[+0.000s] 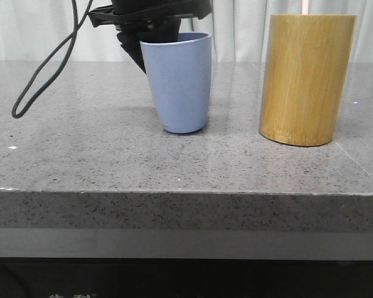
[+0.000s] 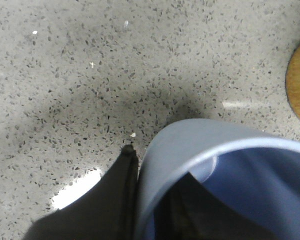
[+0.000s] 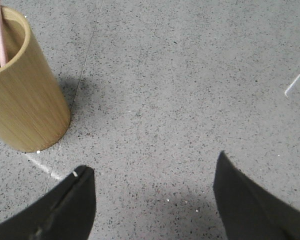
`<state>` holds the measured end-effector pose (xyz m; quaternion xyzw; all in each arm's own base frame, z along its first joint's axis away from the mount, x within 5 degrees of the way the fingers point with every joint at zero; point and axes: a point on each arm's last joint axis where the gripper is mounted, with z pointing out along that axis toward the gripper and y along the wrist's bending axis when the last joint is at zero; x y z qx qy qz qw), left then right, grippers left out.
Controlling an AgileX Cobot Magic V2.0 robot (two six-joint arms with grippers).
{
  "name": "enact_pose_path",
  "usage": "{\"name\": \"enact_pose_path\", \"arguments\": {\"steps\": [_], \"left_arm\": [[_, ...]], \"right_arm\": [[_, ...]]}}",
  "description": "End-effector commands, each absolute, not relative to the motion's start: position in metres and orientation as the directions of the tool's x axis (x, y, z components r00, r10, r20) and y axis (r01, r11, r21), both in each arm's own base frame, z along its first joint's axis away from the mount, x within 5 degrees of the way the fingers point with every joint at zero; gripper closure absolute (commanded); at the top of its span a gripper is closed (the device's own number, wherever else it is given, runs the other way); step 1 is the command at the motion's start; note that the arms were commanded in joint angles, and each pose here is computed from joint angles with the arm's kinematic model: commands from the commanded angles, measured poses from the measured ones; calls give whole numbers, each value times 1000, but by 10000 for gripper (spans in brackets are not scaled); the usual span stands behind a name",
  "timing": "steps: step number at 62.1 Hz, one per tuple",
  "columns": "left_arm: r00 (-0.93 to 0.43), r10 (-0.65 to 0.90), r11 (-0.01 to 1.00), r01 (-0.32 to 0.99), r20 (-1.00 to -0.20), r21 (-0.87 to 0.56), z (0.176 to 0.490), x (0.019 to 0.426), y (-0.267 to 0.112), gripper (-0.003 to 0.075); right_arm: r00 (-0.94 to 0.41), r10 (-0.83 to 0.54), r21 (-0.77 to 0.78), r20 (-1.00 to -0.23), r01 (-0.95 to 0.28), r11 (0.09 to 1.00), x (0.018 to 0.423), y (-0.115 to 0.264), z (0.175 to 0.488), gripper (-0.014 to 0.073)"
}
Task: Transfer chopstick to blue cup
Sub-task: 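Lower the blue cup beside the bamboo holder, open the left gripper, withdraw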
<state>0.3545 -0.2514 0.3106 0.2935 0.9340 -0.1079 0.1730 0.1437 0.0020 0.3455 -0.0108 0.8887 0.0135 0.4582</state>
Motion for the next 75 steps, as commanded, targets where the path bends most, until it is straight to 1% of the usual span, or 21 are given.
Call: {"name": "enact_pose_path", "arguments": {"steps": [1, 6, 11, 13, 20, 21, 26, 31, 44, 53, 67, 75], "left_arm": [[-732, 487, 794, 599, -477, -107, 340, 347, -252, 738], [-731, 487, 794, 599, -478, -107, 341, 347, -252, 733], [-727, 484, 793, 600, -487, -107, 344, 347, -252, 683], [-725, 483, 793, 600, -492, -107, 346, 347, -252, 652], [-710, 465, 788, 605, -529, -119, 358, 347, -254, 492], [-708, 464, 787, 605, -533, -118, 359, 347, -254, 459], [-695, 454, 784, 609, -557, -120, 369, 347, -254, 357], [-689, 444, 784, 608, -572, -124, 375, 347, -254, 308], [-687, 447, 781, 612, -573, -126, 384, 344, -252, 297], [-678, 441, 779, 614, -589, -124, 393, 340, -249, 294], [-630, 405, 779, 617, -663, -110, 428, 322, -234, 295], [-599, 383, 779, 619, -703, -103, 454, 302, -219, 295]], "right_arm": [[-505, -13, -1, -863, -25, 1000, 146, 0, 360, 79], [-505, -13, -1, -863, -25, 1000, 146, 0, 360, 79], [-506, -13, -1, -862, -25, 1000, 146, 0, 360, 79], [-506, -13, -1, -862, -25, 1000, 146, 0, 360, 79], [-507, -13, -1, -862, -25, 1000, 146, 0, 360, 79], [-507, -13, -1, -862, -25, 1000, 146, 0, 360, 79], [-508, -13, -1, -862, -25, 1000, 146, 0, 360, 79], [-508, -13, -1, -862, -25, 1000, 146, 0, 360, 79], [-508, -13, -1, -861, -25, 1000, 146, 0, 360, 79], [-508, -13, -1, -861, -25, 1000, 146, 0, 360, 79], [-506, -13, -1, -862, -25, 1000, 146, 0, 360, 79], [-513, -13, -1, -858, -25, 1000, 146, 1, 360, 79]]}}
